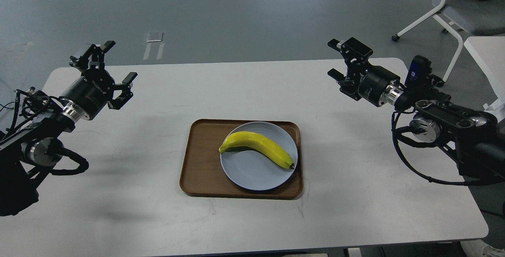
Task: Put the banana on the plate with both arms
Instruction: 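Release the banana and raise the right gripper away from the plate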
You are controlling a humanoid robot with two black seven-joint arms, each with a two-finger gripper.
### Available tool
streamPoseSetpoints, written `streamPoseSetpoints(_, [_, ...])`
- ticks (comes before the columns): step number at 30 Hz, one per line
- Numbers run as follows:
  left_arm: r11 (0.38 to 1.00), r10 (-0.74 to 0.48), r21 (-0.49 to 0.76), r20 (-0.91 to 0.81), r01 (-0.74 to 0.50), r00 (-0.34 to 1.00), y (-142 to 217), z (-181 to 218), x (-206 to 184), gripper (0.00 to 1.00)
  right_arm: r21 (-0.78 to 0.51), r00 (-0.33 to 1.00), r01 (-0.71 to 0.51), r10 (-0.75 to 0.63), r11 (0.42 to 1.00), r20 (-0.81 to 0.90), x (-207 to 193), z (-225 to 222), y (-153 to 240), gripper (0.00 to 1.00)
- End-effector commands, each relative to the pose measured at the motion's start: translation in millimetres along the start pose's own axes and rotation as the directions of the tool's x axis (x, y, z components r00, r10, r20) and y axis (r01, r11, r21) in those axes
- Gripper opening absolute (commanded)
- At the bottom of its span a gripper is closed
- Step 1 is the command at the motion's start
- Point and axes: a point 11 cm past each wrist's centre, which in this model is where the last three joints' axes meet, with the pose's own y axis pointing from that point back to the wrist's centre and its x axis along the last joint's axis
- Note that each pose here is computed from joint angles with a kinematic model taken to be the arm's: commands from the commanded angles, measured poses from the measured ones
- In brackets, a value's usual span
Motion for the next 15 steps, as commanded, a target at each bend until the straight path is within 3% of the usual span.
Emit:
streamPoseSetpoints(1, [1.0, -0.008, -0.001, -0.01, 0.008, 1.0, -2.5, -3.7, -4.7, 0.99, 0.014, 0.988, -0.082, 0.079, 0.997, 0.135, 4.0, 25.5, 19.0, 1.0])
streamPoseSetpoints(7, [1.0, -0.025, 0.002, -0.045, 0.026, 0.999, -9.2, -17.2, -18.0, 0.99, 0.025, 0.943, -0.127, 0.113, 0.992, 0.314, -2.8, 46.3, 30.0, 1.0])
streamPoseSetpoints(15, [1.0, -0.021, 0.008, -0.071, 0.022, 0.997, -12.2, -29.9, -24.1, 0.99, 0.02, 0.938, -0.127, 0.114, 0.992, 0.329, -1.9, 51.5, 34.1, 1.0])
